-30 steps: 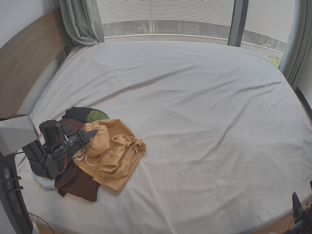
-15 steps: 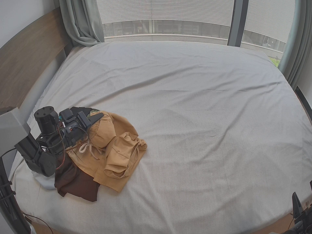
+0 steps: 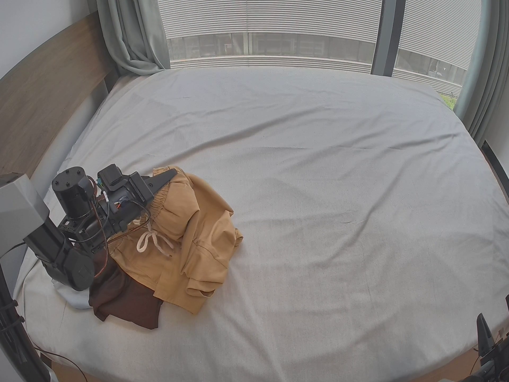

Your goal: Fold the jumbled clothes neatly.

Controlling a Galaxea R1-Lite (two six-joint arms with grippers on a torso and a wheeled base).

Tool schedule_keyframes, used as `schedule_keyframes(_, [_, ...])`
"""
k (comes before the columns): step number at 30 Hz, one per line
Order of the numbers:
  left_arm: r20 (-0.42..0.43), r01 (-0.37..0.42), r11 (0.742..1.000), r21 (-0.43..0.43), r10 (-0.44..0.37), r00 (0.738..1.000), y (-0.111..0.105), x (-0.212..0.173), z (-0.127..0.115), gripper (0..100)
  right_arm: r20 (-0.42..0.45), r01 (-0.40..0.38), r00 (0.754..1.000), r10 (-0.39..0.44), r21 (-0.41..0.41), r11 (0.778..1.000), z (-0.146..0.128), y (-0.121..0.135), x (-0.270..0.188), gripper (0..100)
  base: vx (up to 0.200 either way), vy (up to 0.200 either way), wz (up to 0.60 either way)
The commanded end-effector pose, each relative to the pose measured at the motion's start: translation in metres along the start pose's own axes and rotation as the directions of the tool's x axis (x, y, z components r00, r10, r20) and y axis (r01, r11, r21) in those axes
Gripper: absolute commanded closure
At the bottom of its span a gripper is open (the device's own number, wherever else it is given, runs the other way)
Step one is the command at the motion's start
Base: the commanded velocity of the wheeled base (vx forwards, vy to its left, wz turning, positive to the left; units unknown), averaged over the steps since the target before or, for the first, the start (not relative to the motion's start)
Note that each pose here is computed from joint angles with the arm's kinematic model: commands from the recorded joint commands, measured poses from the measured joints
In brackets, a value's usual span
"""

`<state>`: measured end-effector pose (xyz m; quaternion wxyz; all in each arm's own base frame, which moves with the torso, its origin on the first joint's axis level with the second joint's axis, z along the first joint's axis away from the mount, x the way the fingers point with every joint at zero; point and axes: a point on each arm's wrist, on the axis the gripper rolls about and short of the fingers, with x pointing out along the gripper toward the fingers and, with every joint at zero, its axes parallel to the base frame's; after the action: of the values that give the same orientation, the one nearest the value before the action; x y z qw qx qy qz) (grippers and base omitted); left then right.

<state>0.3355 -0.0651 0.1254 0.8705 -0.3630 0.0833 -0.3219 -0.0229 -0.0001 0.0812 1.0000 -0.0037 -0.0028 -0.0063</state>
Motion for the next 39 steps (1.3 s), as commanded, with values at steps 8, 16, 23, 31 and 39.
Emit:
schedule_keyframes(8, [-0.021,0.096,0.995,0.033,-0.095,0.995,-0.017,0.01,-0.018,100,-0.001,0.0,1.0,0.0,0.0,1.0,-0.005,0.0,0.0,0,0.0,0.0,0.0])
schedule_keyframes(16, [-0.025,0.135,0.991,-0.013,-0.135,0.991,-0.027,0.018,-0.021,100,-0.001,0.0,1.0,0.0,0.0,1.0,-0.005,0.0,0.0,0,0.0,0.0,0.0])
schedule_keyframes(23, [0.004,0.189,0.981,-0.052,-0.189,0.982,-0.045,0.029,-0.019,100,-0.001,0.0,1.0,0.0,0.0,1.0,-0.005,0.0,0.0,0,0.0,0.0,0.0])
schedule_keyframes(31, [0.018,0.264,0.955,-0.133,-0.264,0.964,-0.075,0.038,-0.022,100,-0.001,0.0,1.0,0.0,0.0,1.0,-0.005,0.0,0.0,0,0.0,0.0,0.0])
schedule_keyframes(39, [0.03,0.323,0.907,-0.269,-0.328,0.944,-0.099,0.038,-0.016,100,-0.001,0.0,1.0,0.0,-0.002,1.0,-0.005,0.0,0.0,0,0.0,0.0,0.0])
